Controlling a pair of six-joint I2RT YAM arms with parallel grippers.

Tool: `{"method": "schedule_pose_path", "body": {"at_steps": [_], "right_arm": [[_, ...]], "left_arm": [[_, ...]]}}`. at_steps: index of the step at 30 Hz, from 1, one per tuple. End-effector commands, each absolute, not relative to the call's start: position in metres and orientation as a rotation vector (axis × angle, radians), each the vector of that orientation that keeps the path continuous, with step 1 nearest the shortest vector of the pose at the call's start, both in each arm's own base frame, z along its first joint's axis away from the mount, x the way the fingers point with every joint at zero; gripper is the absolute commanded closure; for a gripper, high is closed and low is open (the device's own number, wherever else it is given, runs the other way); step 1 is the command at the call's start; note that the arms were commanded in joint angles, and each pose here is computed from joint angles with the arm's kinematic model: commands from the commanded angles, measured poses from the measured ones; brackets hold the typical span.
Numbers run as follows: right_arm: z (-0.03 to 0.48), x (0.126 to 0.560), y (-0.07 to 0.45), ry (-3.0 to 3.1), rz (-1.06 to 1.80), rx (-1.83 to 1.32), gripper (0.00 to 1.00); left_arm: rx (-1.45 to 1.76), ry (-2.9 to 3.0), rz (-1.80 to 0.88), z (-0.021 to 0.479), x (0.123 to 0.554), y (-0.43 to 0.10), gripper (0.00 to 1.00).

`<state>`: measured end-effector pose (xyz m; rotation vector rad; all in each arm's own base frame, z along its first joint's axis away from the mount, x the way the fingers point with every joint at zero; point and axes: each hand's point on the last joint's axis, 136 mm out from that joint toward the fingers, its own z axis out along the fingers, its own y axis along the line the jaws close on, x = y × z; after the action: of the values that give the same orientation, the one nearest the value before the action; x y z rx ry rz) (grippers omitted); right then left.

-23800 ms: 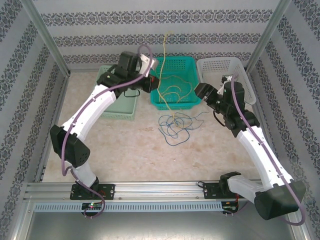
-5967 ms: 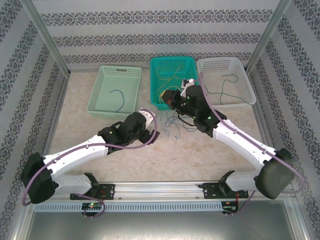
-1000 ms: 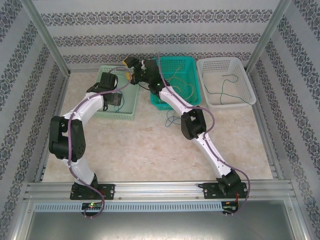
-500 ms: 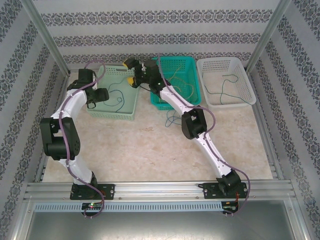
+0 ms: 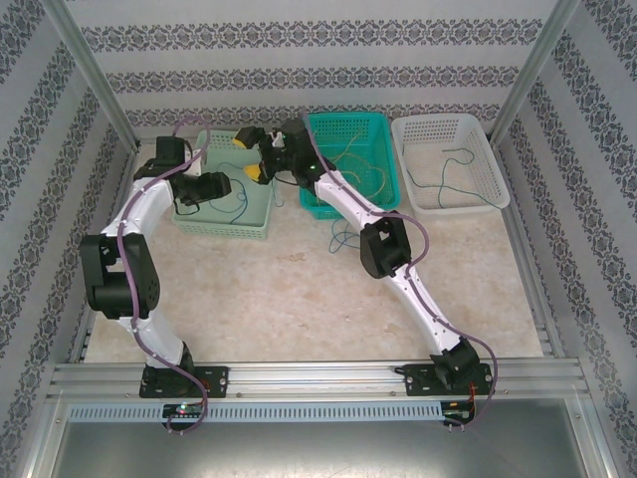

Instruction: Untangle the cables

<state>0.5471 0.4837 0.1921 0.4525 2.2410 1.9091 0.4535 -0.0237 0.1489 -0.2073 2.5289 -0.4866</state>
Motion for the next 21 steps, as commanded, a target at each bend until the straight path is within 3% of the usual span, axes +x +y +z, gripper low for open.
{"method": "schedule_pose_path", "body": {"at_steps": [1,7,13,17,21], "right_arm": [[0.285,0.520,0.485,2.098,2.031,0.181,0.02],[0.341,0.505,0.460,2.011,1.994,-0.022,0.02],[0.372,0.485,0.407,1.967,1.640,-0.139,0.02],[0.368,0.465,0.361,1.966,1.329,-0.167,0.02],[0.325,0.432,0.333,2.055,1.062,-0.237,0.02]], "left_arm": [[-0.168,2.500,-0.557,0.150,0.459,-0.042,0.32],[-0.133,2.401,-0.600,0.173,0.449,-0.051,0.30],[0.042,2.428,-0.578,0.184,0.436,-0.097,0.30],[0.094,2.422,-0.524,0.185,0.433,-0.123,0.29],[0.040,2.399,-0.572,0.186,0.436,-0.128,0.28]]}}
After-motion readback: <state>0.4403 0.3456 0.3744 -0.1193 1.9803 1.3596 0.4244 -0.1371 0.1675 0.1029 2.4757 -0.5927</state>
